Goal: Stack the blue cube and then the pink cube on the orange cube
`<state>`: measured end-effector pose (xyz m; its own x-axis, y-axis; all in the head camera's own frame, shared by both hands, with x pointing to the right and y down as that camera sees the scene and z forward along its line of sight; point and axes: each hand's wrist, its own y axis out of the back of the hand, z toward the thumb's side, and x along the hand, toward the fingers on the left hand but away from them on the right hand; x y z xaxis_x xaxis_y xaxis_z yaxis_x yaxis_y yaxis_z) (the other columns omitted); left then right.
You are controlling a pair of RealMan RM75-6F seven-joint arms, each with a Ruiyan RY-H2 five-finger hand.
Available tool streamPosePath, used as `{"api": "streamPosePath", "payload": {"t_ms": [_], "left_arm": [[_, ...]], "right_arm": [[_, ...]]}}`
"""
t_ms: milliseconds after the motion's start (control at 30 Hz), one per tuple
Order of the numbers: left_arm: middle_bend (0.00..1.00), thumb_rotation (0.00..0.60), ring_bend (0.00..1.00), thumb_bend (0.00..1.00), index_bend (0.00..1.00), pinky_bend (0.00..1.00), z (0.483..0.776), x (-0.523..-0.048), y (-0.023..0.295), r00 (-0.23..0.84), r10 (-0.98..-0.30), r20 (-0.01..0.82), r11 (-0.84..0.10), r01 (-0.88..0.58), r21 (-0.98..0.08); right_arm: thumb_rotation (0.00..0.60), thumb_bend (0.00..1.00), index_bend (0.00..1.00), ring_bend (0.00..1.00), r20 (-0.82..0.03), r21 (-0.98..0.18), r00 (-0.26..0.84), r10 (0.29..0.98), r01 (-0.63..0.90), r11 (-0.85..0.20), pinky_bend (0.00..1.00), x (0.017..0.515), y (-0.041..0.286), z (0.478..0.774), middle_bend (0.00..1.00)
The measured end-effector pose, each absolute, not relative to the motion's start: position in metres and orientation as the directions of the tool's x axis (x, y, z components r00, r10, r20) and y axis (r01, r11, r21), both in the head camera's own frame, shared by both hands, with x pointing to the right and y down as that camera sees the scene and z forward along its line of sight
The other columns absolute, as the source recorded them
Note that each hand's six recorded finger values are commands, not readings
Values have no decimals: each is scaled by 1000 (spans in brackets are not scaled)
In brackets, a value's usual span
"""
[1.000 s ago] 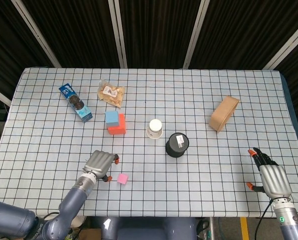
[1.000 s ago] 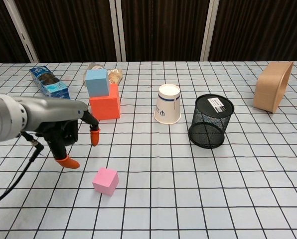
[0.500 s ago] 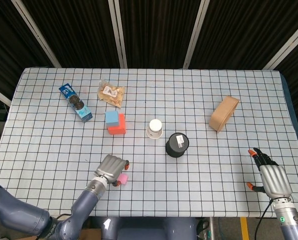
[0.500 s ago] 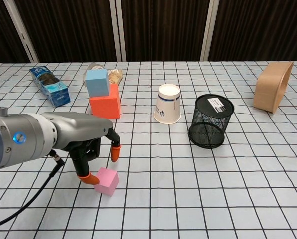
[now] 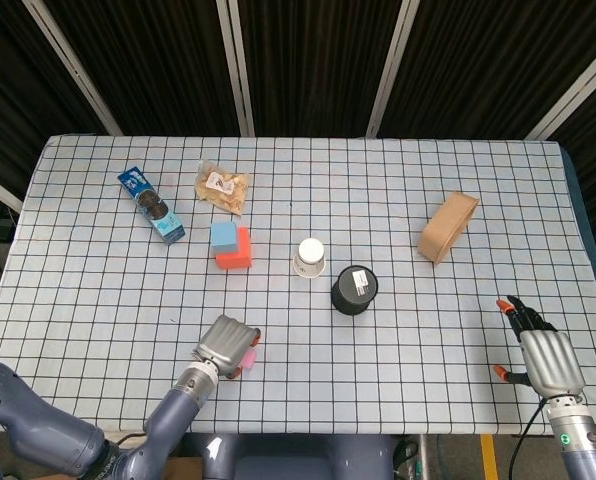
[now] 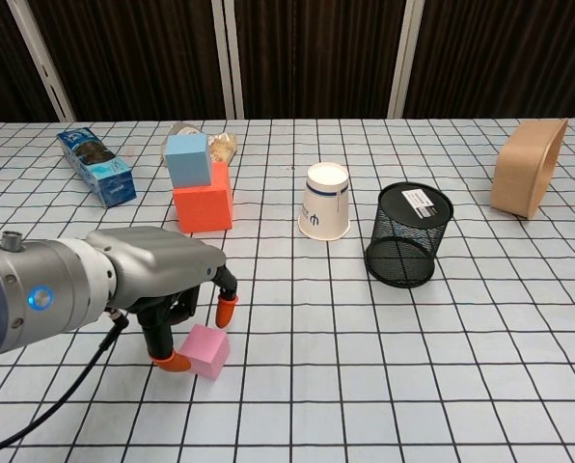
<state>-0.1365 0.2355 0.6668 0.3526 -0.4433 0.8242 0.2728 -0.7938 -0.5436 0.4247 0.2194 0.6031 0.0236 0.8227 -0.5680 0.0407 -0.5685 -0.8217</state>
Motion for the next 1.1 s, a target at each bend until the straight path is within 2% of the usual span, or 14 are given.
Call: {"api": "streamPosePath", "payload": {"t_ms": [1100], "left_arm": [[901,600,794,276,410,847,672,-136,237,342,-462,818,-783,277,-558]], "right_arm": [[600,103,124,170,-587,-808,11,809,44,-587,369,427,221,604,96]]}}
